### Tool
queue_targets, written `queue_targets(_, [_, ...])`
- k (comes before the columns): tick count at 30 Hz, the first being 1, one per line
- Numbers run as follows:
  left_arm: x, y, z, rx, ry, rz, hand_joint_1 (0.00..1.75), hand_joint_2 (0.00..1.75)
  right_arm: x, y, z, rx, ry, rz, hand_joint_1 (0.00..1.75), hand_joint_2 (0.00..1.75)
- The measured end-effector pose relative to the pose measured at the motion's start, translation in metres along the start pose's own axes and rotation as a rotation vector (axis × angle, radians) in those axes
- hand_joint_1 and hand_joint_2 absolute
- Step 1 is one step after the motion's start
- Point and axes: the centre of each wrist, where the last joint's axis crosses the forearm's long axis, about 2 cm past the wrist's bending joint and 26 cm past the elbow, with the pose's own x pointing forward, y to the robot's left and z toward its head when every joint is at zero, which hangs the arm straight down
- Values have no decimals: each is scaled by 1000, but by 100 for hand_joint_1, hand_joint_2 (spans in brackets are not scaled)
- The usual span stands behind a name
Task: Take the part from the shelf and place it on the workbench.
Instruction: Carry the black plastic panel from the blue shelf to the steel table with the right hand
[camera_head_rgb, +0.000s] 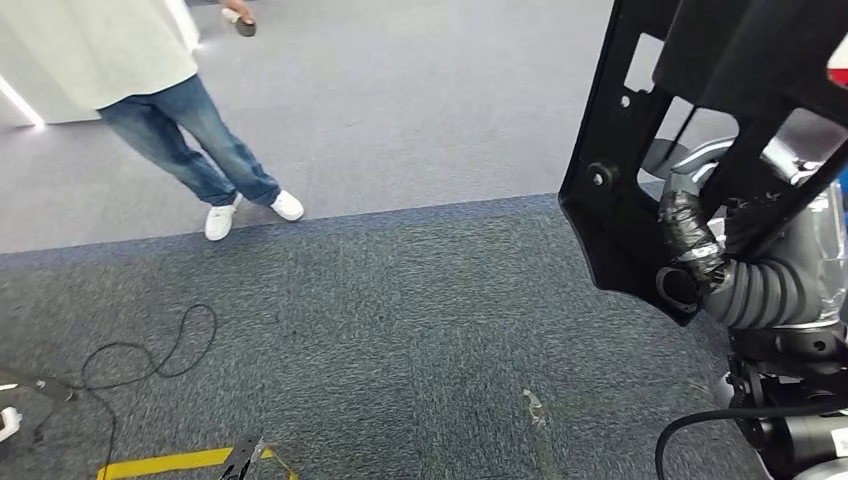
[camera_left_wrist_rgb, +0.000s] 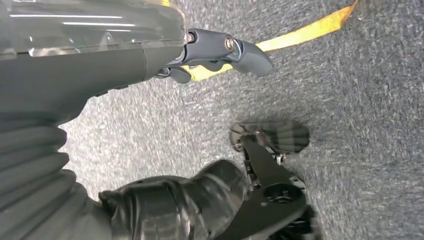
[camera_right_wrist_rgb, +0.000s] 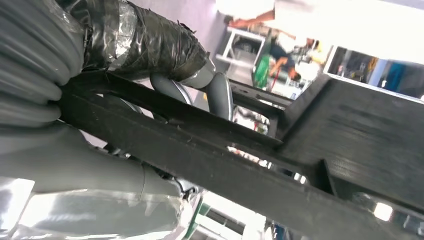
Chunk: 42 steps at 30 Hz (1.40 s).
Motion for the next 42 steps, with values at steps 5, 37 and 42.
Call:
queue_targets(5, [0,-1,0,-6,1,-6,0,175,2,0,-1,2,-11,5,175,175])
queue_targets(37, [-9,-4,3,-2,-19,2,0,175,24,3,1,34,-50,29,175,175])
queue_targets(42, [-11,-4,4,3,-13,2,0,175,24,3,2,36,-48,31,175,175])
